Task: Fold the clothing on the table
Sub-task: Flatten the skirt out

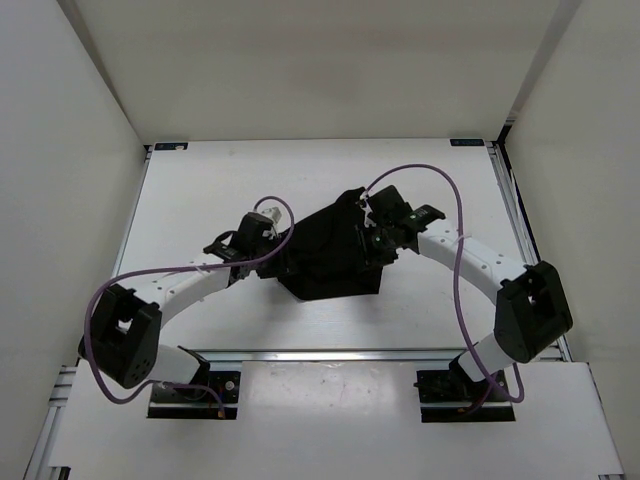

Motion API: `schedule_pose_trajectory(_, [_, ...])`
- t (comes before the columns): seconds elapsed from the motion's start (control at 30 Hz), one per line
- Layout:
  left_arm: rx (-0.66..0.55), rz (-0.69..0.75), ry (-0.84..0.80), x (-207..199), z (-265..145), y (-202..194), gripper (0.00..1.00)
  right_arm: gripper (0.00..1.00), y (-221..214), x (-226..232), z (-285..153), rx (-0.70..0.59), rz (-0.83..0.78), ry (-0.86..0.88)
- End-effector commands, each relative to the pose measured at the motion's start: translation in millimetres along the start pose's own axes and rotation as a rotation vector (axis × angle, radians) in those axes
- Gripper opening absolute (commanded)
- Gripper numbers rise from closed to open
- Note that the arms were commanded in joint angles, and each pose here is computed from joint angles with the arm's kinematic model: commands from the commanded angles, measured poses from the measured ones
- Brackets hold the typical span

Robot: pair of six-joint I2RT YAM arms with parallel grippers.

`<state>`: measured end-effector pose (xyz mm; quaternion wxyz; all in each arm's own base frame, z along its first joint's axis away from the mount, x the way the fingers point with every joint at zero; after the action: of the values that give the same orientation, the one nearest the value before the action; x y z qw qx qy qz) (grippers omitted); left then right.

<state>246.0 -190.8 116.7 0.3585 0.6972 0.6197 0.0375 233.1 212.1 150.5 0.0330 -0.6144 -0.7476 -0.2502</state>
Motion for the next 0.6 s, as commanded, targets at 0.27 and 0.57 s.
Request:
schedule_pose_trajectory(0.27, [0.006, 0.211, 0.173, -18, 16, -11, 0.52, 0.37, 1, 3, -9, -0.016, 0.024, 0.069])
schedule_pose_trajectory(0.57, [-0.004, 0.328, 0.175, -34, 26, -6, 0.52, 0.36, -14, -8, 10, 0.089, 0.109, 0.066])
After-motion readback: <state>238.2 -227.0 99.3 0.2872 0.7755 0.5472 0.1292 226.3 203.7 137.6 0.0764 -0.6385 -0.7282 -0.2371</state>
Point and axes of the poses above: each gripper's point midway between its finger pads, its own z axis out along the fingers, its own x axis along the line the jaws close on, y = z × x, the point moved 5 cm from there along -z, back along the fingers, and after that the axes turned 8 degrees about z, right-handed, at the moved point
